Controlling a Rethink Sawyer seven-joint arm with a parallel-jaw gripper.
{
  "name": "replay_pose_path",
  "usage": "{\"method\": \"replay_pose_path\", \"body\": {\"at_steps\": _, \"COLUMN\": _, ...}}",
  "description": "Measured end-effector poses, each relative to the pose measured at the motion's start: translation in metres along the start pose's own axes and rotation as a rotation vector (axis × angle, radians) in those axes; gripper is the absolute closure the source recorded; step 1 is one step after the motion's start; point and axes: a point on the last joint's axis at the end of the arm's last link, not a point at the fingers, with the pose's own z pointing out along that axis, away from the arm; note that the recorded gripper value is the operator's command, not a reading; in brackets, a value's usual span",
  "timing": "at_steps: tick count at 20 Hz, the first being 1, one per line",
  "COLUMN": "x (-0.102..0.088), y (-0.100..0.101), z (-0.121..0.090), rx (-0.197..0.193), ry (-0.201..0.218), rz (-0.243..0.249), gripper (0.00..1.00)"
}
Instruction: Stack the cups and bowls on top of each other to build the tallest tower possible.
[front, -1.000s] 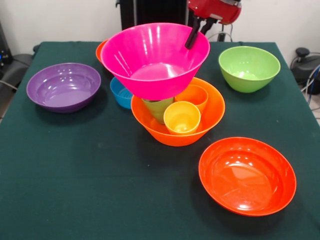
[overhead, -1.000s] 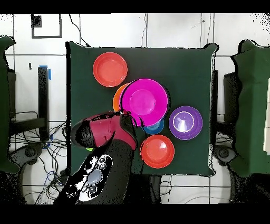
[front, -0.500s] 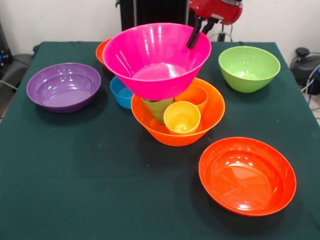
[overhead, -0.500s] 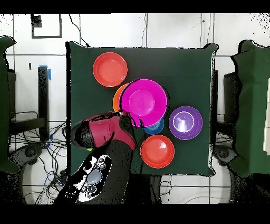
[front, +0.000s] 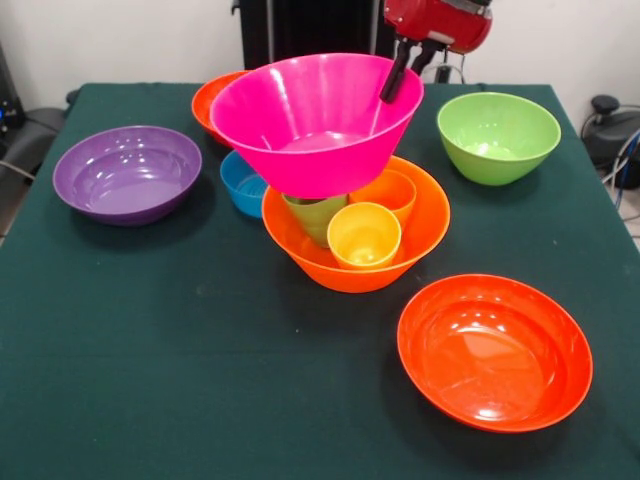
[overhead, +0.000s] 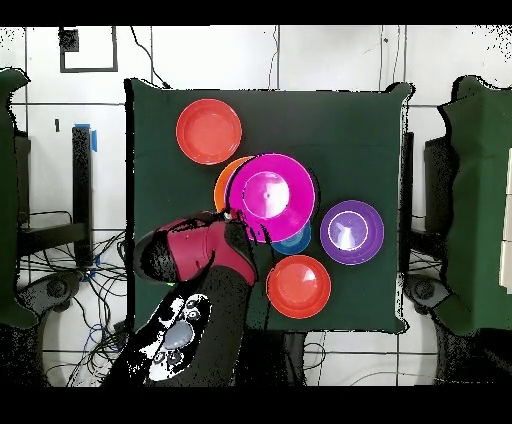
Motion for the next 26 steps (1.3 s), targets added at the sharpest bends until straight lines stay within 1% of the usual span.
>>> {"method": "replay_pose_path", "body": {"at_steps": 11, "x": -0.003, "y": 0.02, "z": 0.001, "rx": -0.035, "ry": -0.007, "rz": 0.003, "gripper": 1.0}}
{"method": "replay_pose_path", "body": {"at_steps": 19, "x": -0.004, "y": 0.025, "z": 0.001, "rx": -0.043, "ry": -0.009, "rz": 0.001, "gripper": 1.0}}
{"method": "replay_pose_path", "body": {"at_steps": 26, "x": -0.002, "y": 0.028, "z": 0.005, "rx": -0.044, "ry": -0.001, "rz": -0.005, "gripper": 1.0}}
